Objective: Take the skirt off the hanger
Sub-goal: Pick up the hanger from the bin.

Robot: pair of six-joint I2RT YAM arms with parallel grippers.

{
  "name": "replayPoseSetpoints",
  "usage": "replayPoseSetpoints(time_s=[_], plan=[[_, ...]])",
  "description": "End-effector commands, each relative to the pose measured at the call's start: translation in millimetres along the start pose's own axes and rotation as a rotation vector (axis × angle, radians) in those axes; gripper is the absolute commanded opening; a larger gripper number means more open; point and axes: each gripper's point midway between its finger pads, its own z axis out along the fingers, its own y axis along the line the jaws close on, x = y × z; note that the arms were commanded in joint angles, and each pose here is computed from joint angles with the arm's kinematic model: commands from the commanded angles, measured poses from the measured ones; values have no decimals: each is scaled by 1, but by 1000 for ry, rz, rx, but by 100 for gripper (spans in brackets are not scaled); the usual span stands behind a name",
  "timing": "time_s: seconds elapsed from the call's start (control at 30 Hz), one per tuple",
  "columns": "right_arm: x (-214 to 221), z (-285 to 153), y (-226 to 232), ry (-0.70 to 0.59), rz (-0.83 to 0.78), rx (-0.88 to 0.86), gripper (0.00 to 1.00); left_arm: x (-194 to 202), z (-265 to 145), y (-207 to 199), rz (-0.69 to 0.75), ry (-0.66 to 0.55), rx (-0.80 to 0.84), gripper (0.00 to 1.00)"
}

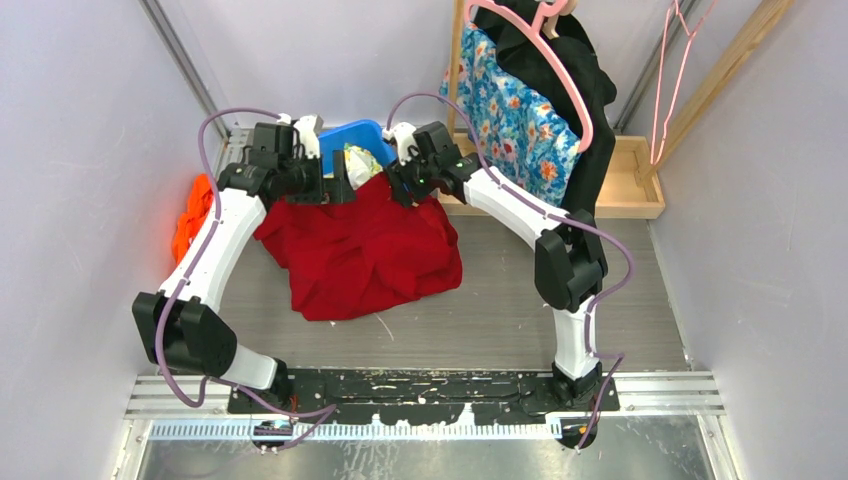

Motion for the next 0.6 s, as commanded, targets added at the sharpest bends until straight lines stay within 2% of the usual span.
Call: replayPoseSetpoints(time_s=[0.0, 0.57], plan=[[-6, 9, 2, -37, 21, -19, 63, -11, -10, -6, 19, -48, 29, 100], [47, 33, 21, 100, 55, -43, 61, -15, -9, -13, 20, -39, 68, 99]])
